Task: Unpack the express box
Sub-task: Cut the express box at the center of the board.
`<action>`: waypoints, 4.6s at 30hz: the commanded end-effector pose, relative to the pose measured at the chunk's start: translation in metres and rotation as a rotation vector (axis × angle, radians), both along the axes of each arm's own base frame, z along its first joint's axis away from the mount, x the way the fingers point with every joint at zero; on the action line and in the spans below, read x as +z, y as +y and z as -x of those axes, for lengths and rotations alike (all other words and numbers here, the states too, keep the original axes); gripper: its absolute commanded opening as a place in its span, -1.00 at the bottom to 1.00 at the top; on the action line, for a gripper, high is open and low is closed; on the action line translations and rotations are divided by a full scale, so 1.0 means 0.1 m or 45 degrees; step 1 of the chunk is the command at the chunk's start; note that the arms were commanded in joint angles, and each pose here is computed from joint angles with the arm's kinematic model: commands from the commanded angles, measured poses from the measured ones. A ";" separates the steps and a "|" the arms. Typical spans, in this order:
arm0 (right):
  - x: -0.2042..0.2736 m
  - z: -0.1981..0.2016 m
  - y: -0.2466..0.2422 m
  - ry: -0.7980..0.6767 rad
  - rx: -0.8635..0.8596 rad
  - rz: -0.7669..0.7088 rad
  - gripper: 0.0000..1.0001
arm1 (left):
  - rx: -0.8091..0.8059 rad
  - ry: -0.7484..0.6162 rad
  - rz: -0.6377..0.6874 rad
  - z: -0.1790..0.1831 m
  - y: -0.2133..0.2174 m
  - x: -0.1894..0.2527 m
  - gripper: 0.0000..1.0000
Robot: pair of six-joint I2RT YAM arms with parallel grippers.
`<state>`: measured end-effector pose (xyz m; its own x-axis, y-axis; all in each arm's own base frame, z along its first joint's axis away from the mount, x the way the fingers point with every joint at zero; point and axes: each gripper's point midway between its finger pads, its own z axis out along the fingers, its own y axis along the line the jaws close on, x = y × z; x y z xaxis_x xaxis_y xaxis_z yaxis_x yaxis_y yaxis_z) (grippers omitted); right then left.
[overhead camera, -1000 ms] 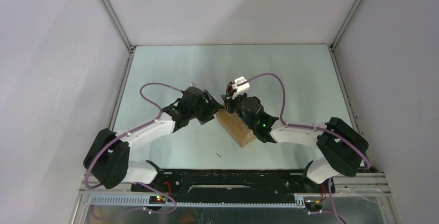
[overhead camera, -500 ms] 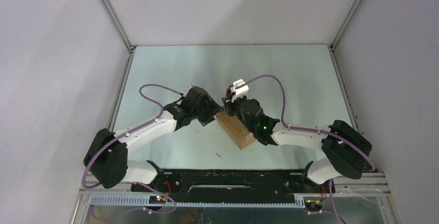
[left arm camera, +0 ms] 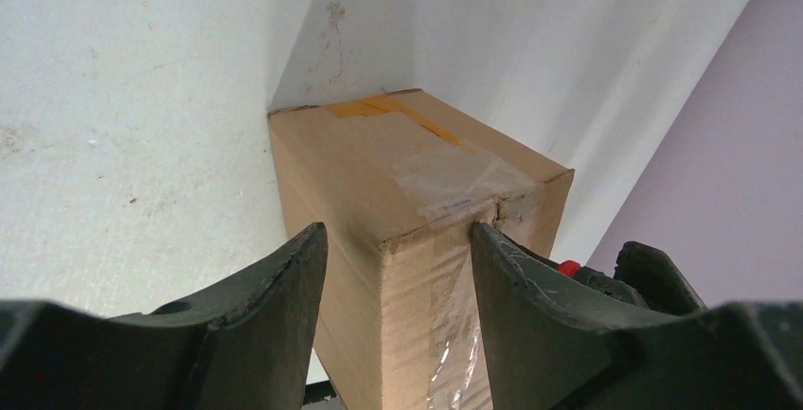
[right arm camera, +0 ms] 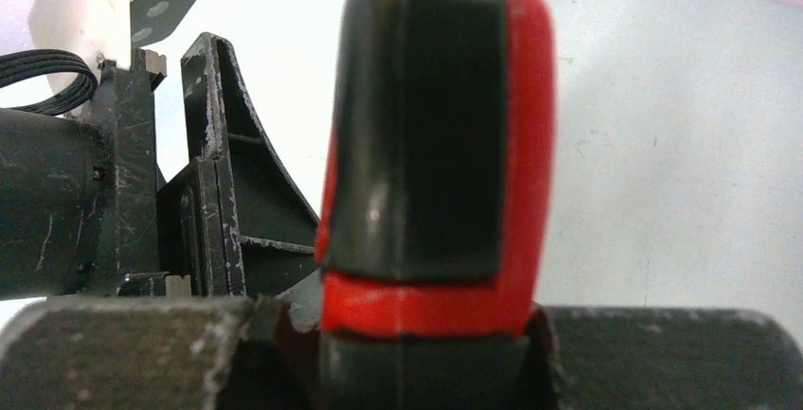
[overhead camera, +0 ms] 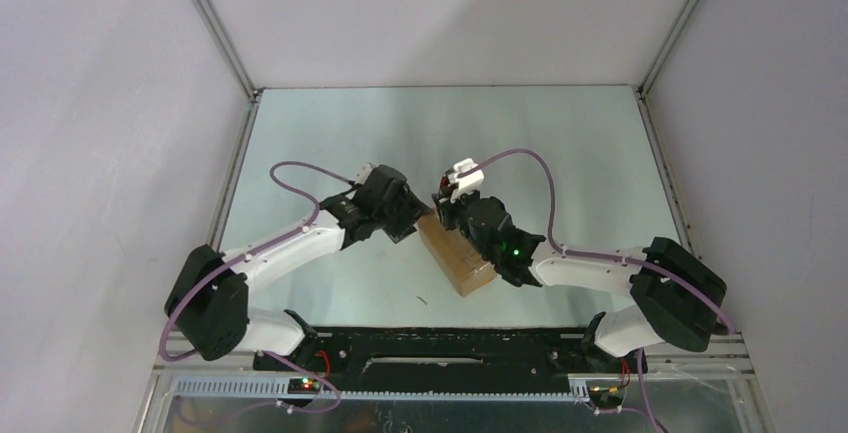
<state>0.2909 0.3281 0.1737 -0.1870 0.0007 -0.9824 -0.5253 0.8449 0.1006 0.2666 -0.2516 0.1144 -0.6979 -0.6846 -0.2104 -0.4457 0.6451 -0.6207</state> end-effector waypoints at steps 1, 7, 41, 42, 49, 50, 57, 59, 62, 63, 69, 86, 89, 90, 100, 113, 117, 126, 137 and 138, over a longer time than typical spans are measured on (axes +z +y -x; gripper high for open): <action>-0.02 0.08 -0.02 0.028 0.031 0.021 -1.00 | 0.105 0.037 -0.186 -0.03 0.26 -0.19 0.21; 0.05 0.02 -0.05 0.029 0.025 0.005 -1.00 | 0.097 0.057 -0.215 0.01 0.26 -0.24 0.21; 0.11 0.05 -0.11 0.104 -0.051 0.028 -1.00 | 0.130 0.090 -0.277 0.09 0.23 -0.31 0.15; 0.10 0.07 -0.11 0.112 -0.051 0.035 -1.00 | 0.135 0.091 -0.279 0.09 0.24 -0.31 0.15; -0.02 0.16 -0.13 0.170 -0.054 0.057 -1.00 | 0.148 0.090 -0.274 0.08 0.23 -0.31 0.13; -0.06 0.18 -0.14 0.180 -0.052 0.063 -1.00 | 0.148 0.088 -0.272 0.07 0.23 -0.30 0.13; -0.25 0.26 -0.16 0.217 -0.061 0.089 -1.00 | 0.151 0.085 -0.271 0.07 0.22 -0.29 0.12; -0.26 0.27 -0.17 0.213 -0.063 0.100 -1.00 | 0.152 0.084 -0.269 0.06 0.22 -0.29 0.12; -0.28 0.28 -0.20 0.211 -0.067 0.109 -1.00 | 0.153 0.085 -0.269 0.06 0.22 -0.29 0.12; -0.30 0.29 -0.20 0.213 -0.067 0.111 -1.00 | 0.151 0.085 -0.269 0.06 0.22 -0.28 0.13; -0.43 0.36 -0.23 0.216 -0.067 0.150 -1.00 | 0.152 0.082 -0.268 0.05 0.21 -0.27 0.12; -0.18 0.30 -0.06 0.102 0.094 0.030 -1.00 | 0.024 0.007 -0.198 0.08 0.12 -0.09 0.53; -0.04 0.22 -0.01 0.072 0.144 -0.034 -1.00 | 0.004 -0.018 -0.158 0.12 0.17 -0.06 0.59; 0.00 0.19 0.01 0.068 0.155 -0.046 -1.00 | 0.002 -0.022 -0.144 0.13 0.19 -0.06 0.59; 0.19 -0.05 0.22 0.030 0.242 -0.110 -1.00 | -0.110 -0.161 0.017 0.12 0.16 0.17 0.67; 0.25 -0.10 0.30 0.031 0.253 -0.129 -1.00 | -0.341 -0.201 0.243 0.31 -0.14 0.13 0.67; 0.26 -0.06 0.33 0.036 0.265 -0.127 -1.00 | -0.297 -0.212 0.326 0.24 -0.21 0.07 0.61; 0.33 -0.05 0.33 0.050 0.238 -0.081 -1.00 | -0.177 -0.142 0.303 0.20 -0.16 -0.09 0.35; 0.46 -0.05 0.32 0.023 0.206 -0.030 -1.00 | -0.087 -0.053 0.234 0.22 -0.04 -0.20 0.13; 0.45 -0.06 0.31 0.022 0.200 -0.017 -1.00 | -0.080 -0.050 0.232 0.22 -0.04 -0.20 0.13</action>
<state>0.2945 0.3488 0.1748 -0.2742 -0.0767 -0.9586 -0.6388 0.7596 0.1219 0.2372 -0.2704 0.1040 -0.7856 -0.6127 -0.0861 -0.3159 0.5168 -0.7957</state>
